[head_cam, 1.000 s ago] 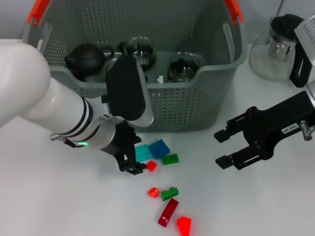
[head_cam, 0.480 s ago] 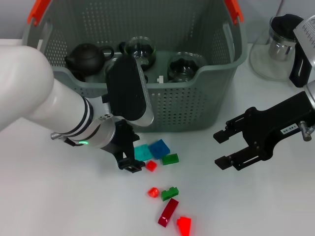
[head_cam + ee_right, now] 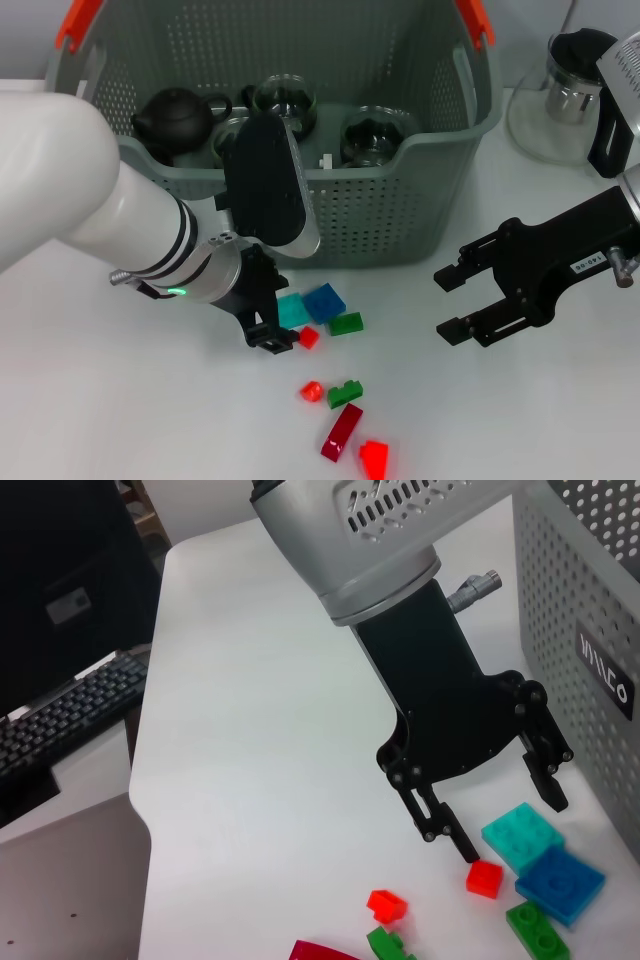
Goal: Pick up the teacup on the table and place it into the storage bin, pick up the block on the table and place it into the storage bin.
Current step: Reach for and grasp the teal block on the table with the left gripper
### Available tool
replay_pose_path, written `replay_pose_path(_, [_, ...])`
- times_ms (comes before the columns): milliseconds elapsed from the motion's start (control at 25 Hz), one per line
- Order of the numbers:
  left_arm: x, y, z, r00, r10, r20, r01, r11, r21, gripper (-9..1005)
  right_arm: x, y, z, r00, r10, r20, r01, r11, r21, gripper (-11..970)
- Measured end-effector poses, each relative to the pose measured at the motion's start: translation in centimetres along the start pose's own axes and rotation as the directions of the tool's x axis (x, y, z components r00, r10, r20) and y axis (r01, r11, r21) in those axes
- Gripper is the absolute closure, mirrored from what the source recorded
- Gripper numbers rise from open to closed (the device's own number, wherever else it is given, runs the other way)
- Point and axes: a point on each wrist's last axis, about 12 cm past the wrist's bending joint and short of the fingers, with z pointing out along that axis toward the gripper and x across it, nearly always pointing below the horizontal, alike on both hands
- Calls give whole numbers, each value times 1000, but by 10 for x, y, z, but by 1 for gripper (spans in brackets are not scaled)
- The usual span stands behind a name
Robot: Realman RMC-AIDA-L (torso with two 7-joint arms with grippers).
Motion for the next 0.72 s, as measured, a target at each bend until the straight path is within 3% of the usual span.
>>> replay_pose_path(720, [0, 0, 3, 1000, -1, -8, 1, 1000, 10, 353, 0, 0, 0, 1000, -1, 0, 1, 1000, 0, 243])
